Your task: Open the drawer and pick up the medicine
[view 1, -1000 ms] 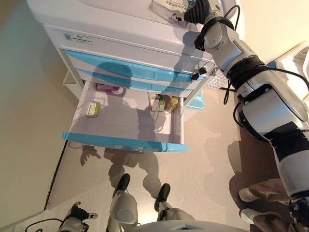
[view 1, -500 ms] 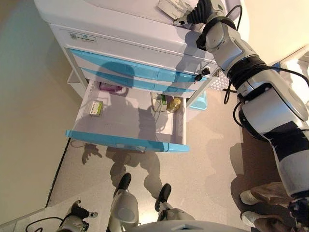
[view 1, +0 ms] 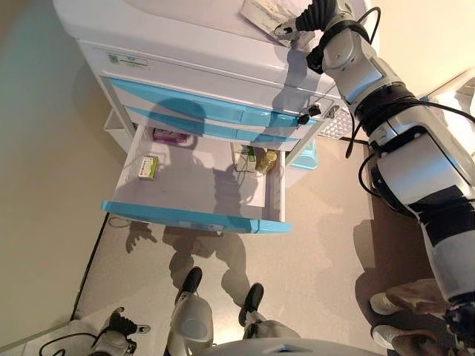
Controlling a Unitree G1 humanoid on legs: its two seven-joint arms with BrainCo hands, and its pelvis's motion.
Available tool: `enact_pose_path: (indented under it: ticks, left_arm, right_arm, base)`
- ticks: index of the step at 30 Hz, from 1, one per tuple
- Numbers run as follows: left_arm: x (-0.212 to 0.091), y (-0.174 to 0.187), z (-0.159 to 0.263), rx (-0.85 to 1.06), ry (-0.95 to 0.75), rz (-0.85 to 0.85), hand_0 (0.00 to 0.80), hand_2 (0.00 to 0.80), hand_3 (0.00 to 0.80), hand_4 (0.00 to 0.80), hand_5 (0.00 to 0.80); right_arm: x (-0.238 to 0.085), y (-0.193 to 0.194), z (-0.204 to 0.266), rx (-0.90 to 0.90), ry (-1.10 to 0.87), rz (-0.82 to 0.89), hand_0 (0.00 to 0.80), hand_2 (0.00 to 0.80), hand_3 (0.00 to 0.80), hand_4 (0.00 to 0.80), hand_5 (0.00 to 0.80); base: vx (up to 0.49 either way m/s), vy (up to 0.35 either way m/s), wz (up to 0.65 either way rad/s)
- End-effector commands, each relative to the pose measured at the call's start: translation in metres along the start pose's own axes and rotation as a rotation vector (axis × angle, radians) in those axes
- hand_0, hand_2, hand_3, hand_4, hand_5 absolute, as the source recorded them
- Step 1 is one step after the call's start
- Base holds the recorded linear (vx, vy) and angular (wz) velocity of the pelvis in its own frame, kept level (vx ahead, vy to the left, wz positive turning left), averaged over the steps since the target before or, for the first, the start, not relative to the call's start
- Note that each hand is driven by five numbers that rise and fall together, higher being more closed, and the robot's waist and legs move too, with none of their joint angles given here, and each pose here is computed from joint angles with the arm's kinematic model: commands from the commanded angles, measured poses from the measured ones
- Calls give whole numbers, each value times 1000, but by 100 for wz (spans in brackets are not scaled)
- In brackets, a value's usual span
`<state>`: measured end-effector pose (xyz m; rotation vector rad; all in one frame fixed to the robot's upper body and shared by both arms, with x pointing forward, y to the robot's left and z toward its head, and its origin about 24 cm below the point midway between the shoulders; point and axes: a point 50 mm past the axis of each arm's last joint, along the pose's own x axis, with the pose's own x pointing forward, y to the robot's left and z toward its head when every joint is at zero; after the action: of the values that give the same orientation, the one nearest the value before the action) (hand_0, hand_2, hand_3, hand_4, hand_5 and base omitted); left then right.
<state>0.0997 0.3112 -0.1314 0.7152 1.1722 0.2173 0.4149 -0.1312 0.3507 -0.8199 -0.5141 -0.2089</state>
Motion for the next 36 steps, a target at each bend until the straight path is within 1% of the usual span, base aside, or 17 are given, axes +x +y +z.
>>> enact_pose_path:
  ticks: [1,10,19,23,29,36]
  left_arm:
    - [0,5,-11,-29,55,16,0,0,0,0,0]
    - [-3,-9,-16,-19,59,-42,0,0,0,0,0]
    - [-7,-26,-12,8,37,-105,0,0,0,0,0]
    - [-8,-31,-13,13,41,-118,0,0,0,0,0]
    - [-10,-37,-11,11,39,-133,0,0,0,0,0]
    - [-11,-45,-5,16,15,-160,0,0,0,0,0]
  right_arm:
    - [1,-26,-13,40,13,-103,0,0,0,0,0]
    - [-12,-42,-46,124,57,-157,0,0,0,0,0]
    - [-32,-60,-98,151,180,-217,0,0,0,0,0]
    - [-40,-62,-112,159,215,-226,0,0,0,0,0]
    - [-72,-47,-157,199,338,-197,0,0,0,0,0]
    - [-125,-11,-206,250,501,-134,0,0,0,0,0]
  base:
    - [-4,20,-9]
    - [6,20,-16]
    - [14,14,-14]
    - [8,9,-9]
    - [12,-2,-8]
    - [10,-3,-6]
